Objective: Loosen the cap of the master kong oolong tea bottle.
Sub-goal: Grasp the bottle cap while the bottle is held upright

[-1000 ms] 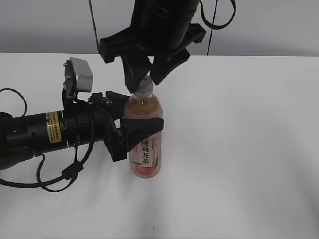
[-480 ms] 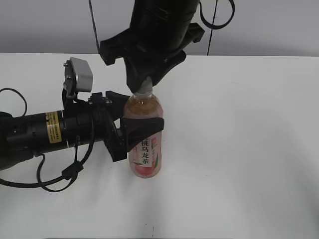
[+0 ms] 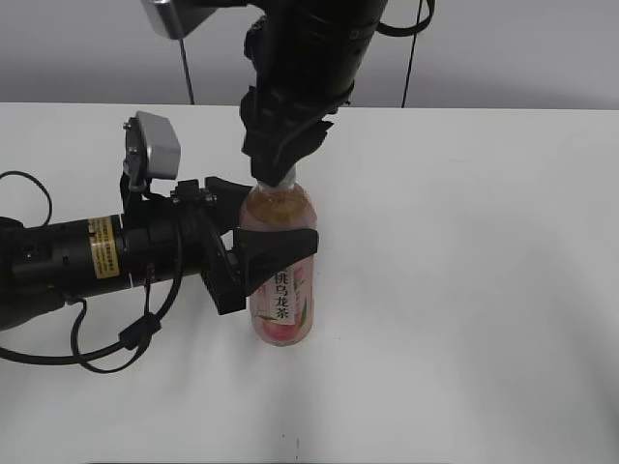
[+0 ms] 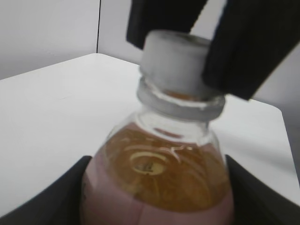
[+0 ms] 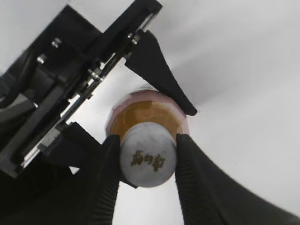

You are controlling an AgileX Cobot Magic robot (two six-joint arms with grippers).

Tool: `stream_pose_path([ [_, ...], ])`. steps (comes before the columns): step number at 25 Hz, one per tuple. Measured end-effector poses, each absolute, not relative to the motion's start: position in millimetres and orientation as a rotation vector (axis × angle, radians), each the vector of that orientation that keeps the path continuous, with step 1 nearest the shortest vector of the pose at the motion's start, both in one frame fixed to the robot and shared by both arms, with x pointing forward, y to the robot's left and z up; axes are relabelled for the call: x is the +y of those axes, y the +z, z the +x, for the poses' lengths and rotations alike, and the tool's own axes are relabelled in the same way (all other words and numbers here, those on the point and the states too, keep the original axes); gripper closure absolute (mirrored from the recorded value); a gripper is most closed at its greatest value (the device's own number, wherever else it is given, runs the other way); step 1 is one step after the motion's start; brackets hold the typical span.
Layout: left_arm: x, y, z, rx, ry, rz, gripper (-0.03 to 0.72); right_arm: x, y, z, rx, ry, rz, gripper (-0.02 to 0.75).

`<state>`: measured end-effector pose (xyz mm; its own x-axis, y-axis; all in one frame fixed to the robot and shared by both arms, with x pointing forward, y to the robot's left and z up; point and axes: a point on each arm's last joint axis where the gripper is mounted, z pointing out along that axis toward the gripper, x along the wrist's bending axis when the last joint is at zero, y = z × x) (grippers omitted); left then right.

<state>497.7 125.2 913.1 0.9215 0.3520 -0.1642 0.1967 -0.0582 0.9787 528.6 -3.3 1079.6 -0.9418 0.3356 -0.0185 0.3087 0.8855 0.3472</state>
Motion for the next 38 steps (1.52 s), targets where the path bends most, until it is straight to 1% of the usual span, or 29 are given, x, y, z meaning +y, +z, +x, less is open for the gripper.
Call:
stream_pose_path([
  [9, 125.1, 913.1, 497.5, 0.423, 0.133, 1.642, 0.225, -3.2, 1079.6, 528.4, 2.888, 0.45, -0.458, 0.461],
  [18, 125.1, 913.0, 497.4, 0.422, 0.134, 1.643, 0.225, -3.2, 1080.2, 528.3, 2.659, 0.372, -1.076, 0.461],
  [26, 125.1, 913.0, 497.3, 0.421, 0.133, 1.643, 0.225, -2.2, 1080.5, 527.4, 2.265, 0.266, -1.686, 0.461],
  [30, 125.1, 912.9, 497.3, 0.421, 0.133, 1.644, 0.225, -2.0, 1080.4, 527.2, 2.162, 0.239, -1.804, 0.461],
  [34, 125.1, 912.9, 497.3, 0.422, 0.132, 1.644, 0.226, -2.1, 1080.7, 527.2, 2.215, 0.25, -1.744, 0.461],
  [36, 125.1, 912.9, 497.3, 0.422, 0.132, 1.644, 0.227, -2.2, 1080.7, 527.4, 2.289, 0.266, -1.655, 0.433],
  [38, 125.1, 913.0, 497.4, 0.423, 0.133, 1.643, 0.227, -1.2, 1080.3, 526.6, 2.355, 0.283, -1.573, 0.372],
])
